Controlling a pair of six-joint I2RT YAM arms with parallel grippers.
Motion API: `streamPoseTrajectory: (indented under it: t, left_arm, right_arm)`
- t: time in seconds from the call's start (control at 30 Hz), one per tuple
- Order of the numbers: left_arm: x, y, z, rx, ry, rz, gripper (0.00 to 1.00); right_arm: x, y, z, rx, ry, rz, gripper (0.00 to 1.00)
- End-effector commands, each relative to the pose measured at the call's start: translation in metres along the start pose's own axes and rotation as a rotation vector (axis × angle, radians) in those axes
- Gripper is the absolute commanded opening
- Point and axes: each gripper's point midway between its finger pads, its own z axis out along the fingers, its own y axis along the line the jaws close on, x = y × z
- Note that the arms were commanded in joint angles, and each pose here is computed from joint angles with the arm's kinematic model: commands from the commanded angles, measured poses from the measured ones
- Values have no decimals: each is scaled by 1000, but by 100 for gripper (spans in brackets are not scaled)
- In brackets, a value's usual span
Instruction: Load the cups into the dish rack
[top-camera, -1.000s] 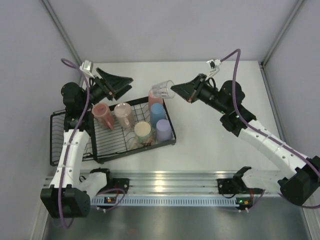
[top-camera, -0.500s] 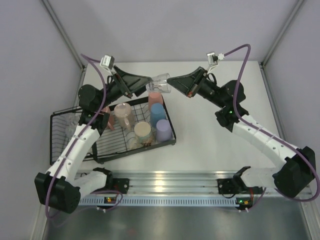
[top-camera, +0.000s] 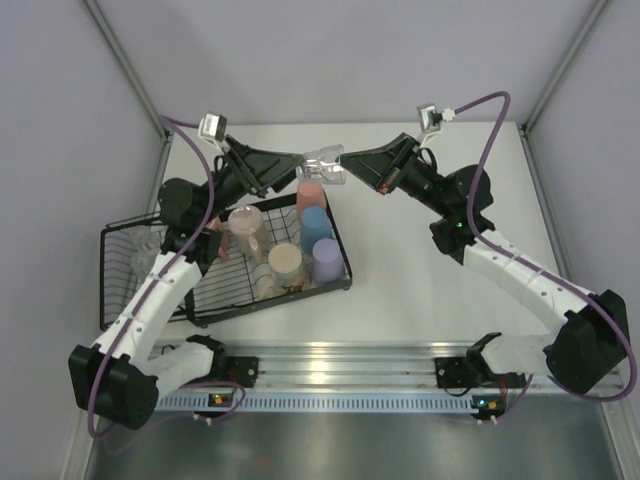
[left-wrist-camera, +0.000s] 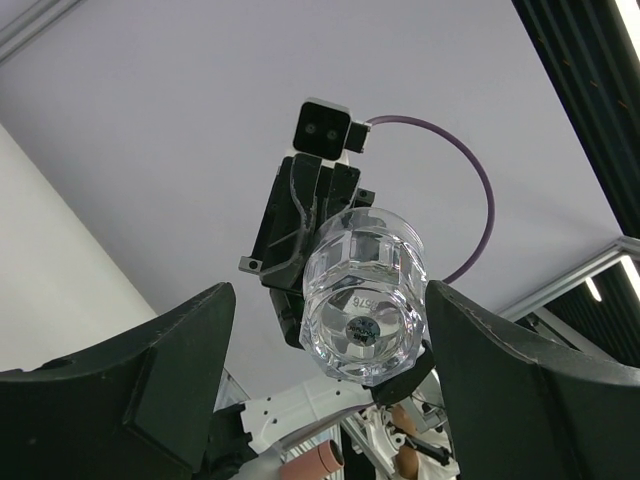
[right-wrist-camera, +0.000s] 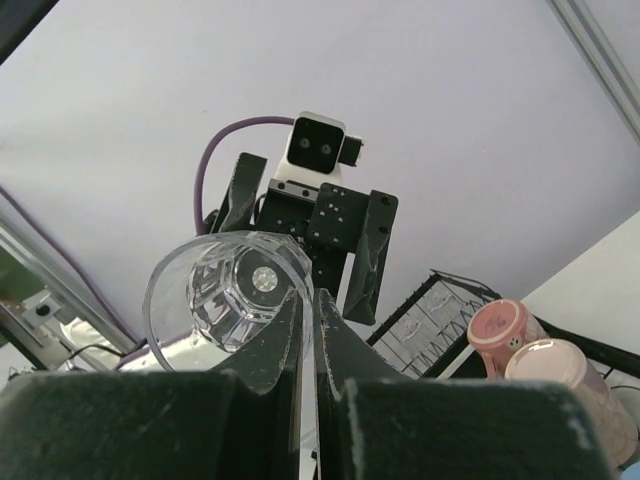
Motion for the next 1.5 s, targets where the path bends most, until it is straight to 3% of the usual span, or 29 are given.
streamPoseTrajectory:
  t: [0.0, 0.27, 0.37, 0.4, 0.47, 0.5, 0.53, 0.6, 0.63, 0.67, 0.73, 0.83, 0.9, 0.93, 0.97, 1.07, 1.33, 1.47]
  left_arm:
    - [3, -20, 1, 74, -14, 59, 82]
    - [24, -11, 14, 76, 36, 32, 76]
    - [23, -12, 14, 77, 27, 47, 57]
    - [20, -12, 14, 75, 12, 52, 35]
    - [19, -10, 14, 64, 3, 55, 15]
    - [17, -8, 14, 48, -10, 60, 3]
    - [16, 2, 15, -6, -8, 75, 0]
    - [10, 13, 15, -94, -34, 103, 0]
    - [13, 37, 9, -212, -20, 125, 0]
    - [6, 32, 7, -243, -36, 166, 0]
    - [-4, 61, -9, -433, -84, 222, 0]
    - [-31, 76, -35, -643, -210, 295, 0]
    - [-37, 83, -57, -781, -243, 294, 0]
    - [-53, 89, -73, -877, -331, 317, 0]
    - [-49, 101, -91, -984, -322, 303, 0]
    - [-72, 91, -117, -1116, -430, 354, 0]
    - [-87, 75, -198, -1479, -563, 417, 0]
    - [-86, 59, -233, -1565, -645, 437, 0]
  right_arm:
    - [-16, 16, 2, -81, -54, -28, 0]
    - [-6, 1, 3, -66, -36, -1, 0]
    - [-3, -3, 1, -57, -33, 2, 0]
    - [-1, -5, 0, -52, -31, 4, 0]
    - [1, -7, -1, -46, -25, 5, 0]
    - [3, -9, -2, -42, -21, 6, 4]
    - [4, -11, -3, -38, -15, 8, 16]
    - [10, -14, -6, -29, 13, 12, 30]
    - [10, -15, -8, -22, 16, 12, 38]
    - [14, -17, -13, -5, 28, 11, 58]
    - [17, -22, -19, 26, 40, 6, 80]
    - [26, -33, -31, 109, 76, -13, 98]
    - [23, -34, -36, 163, 83, -58, 99]
    - [31, -47, -43, 244, 119, -40, 99]
    - [29, -54, -47, 300, 113, -51, 99]
    - [21, -63, -60, 427, 112, -101, 99]
    - [12, -55, -72, 469, 119, -179, 99]
    - [19, -57, -74, 461, 146, -177, 99]
